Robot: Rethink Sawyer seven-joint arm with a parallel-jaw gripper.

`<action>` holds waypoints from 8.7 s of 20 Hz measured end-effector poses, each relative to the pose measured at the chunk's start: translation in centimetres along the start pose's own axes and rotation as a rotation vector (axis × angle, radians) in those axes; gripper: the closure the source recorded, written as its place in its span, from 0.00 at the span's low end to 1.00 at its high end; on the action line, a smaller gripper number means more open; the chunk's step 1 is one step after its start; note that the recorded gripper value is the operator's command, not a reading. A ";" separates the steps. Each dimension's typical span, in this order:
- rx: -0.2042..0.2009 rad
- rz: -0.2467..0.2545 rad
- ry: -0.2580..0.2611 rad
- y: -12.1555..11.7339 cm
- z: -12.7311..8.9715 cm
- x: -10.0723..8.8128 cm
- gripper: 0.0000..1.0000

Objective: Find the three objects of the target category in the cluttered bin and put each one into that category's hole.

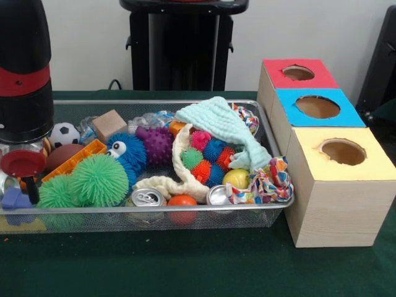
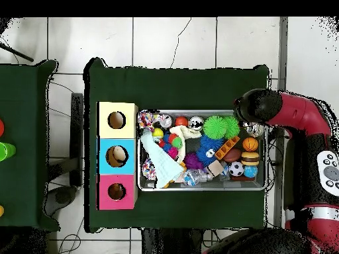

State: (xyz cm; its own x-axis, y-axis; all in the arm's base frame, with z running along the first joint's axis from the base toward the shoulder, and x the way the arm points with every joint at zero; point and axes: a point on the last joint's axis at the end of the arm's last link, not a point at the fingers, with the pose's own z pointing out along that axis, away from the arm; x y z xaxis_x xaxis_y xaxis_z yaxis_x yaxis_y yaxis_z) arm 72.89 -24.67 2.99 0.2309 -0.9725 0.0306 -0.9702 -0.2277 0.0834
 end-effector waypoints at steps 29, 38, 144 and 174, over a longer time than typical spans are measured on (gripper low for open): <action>-0.055 0.138 -0.163 0.0 2.2 5.2 0.00; -0.051 0.146 -0.169 -0.1 2.2 5.7 1.00; 0.020 0.003 0.059 6.2 6.7 2.5 1.00; 0.000 -0.014 0.052 6.1 6.7 1.4 0.00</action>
State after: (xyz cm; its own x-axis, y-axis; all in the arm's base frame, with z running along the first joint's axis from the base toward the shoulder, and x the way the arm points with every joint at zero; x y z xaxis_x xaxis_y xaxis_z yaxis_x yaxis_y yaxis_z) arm 66.83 -27.72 -3.14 0.2484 -0.9653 0.0808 -0.9667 -0.2417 0.0846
